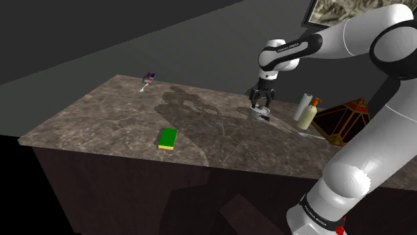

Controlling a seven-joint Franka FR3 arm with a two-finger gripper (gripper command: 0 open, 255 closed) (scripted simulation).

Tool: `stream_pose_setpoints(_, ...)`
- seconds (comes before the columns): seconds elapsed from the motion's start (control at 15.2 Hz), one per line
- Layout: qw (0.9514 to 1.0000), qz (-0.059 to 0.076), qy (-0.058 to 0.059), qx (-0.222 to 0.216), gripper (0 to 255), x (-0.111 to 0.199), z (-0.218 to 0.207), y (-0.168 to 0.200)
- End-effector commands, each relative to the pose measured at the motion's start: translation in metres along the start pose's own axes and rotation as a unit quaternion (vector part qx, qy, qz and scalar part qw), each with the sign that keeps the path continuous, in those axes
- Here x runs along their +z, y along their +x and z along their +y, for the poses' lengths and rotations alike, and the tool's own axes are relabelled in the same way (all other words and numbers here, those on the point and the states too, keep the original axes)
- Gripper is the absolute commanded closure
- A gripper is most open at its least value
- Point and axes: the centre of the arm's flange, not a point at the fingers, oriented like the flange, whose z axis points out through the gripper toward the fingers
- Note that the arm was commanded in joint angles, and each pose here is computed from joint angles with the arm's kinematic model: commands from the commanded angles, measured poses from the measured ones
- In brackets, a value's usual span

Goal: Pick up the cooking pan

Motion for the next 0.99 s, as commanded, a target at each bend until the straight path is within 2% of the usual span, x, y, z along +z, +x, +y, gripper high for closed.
stream_pose_setpoints(0.0, 0.9998, 0.0, -0.002, 0.018, 0, 0.01, 0.016, 0.018)
stream_pose_setpoints(0.46, 0.9968, -0.001, -0.01, 0.079, 0, 0.047, 0.074, 0.077)
stream_pose_setpoints(0.92, 0.9901, -0.001, -0.017, 0.139, 0, 0.083, 0.14, 0.129)
